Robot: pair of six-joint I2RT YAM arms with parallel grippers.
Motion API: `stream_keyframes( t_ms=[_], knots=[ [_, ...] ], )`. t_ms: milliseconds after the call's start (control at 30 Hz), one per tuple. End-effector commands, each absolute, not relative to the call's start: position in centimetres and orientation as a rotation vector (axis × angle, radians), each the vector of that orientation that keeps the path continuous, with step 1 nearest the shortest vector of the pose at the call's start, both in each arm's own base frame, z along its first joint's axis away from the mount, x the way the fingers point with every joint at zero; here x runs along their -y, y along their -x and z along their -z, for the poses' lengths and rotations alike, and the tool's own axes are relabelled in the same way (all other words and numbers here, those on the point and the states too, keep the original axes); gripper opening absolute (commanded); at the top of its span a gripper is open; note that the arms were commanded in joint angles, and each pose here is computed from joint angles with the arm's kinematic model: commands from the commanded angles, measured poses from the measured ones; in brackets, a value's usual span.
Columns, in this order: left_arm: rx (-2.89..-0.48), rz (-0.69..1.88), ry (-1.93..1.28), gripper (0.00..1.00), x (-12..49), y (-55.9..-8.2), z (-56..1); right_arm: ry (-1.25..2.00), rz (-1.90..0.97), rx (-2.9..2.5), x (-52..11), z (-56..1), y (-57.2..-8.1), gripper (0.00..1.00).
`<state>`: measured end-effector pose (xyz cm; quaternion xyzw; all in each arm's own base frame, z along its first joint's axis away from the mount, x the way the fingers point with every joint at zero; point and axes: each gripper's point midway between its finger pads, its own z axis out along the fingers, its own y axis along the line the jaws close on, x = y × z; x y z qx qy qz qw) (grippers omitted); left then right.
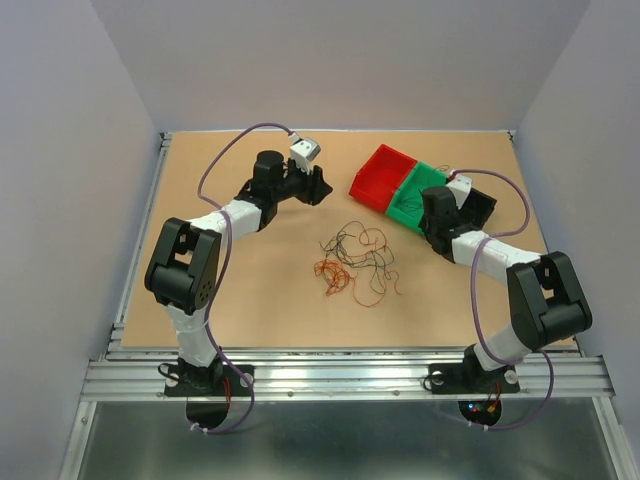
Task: Untangle the cables
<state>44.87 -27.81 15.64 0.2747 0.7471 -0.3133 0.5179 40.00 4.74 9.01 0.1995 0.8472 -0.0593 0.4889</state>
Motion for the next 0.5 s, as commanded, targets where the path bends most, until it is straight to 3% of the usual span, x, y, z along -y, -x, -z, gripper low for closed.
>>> stream_keyframes(
  t_ms=[0,67,133,233,267,300,367,433,467],
  knots=[
    [-1.694,0.751,-0.680,0.58,28.32,-44.94,-19.31,-0.485,0.097,-1.994,-5.01,-11.09,-40.75,0.34],
    [-1.694,0.750,-0.678,0.58,28.27,-45.00,-19.27,-0.486,0.095,-1.996,-4.99,-11.01,-40.68,0.45],
    [-1.694,0.752,-0.682,0.58,28.34,-44.93,-19.24,-0.488,0.099,-1.998,-4.93,-10.85,-40.64,0.44],
    [-1.693,0.751,-0.681,0.58,28.27,-44.96,-19.32,-0.493,0.100,-1.996,-4.87,-10.89,-40.58,0.31],
    [-1.691,0.752,-0.682,0.58,28.34,-44.93,-19.35,-0.497,0.098,-1.995,-4.88,-10.92,-40.56,0.17],
    [-1.693,0.752,-0.682,0.58,28.35,-44.94,-19.27,-0.499,0.100,-1.997,-4.83,-10.81,-40.49,0.11],
    [-1.694,0.752,-0.682,0.58,28.34,-44.93,-19.24,-0.505,0.098,-1.994,-4.82,-10.94,-40.49,0.04],
    [-1.693,0.752,-0.682,0.58,28.34,-44.92,-19.32,-0.502,0.100,-2.000,-4.79,-10.85,-40.33,0.04],
    [-1.695,0.751,-0.681,0.58,28.27,-44.97,-19.24,-0.502,0.100,-2.003,-4.81,-10.86,-40.28,0.12]
  ],
)
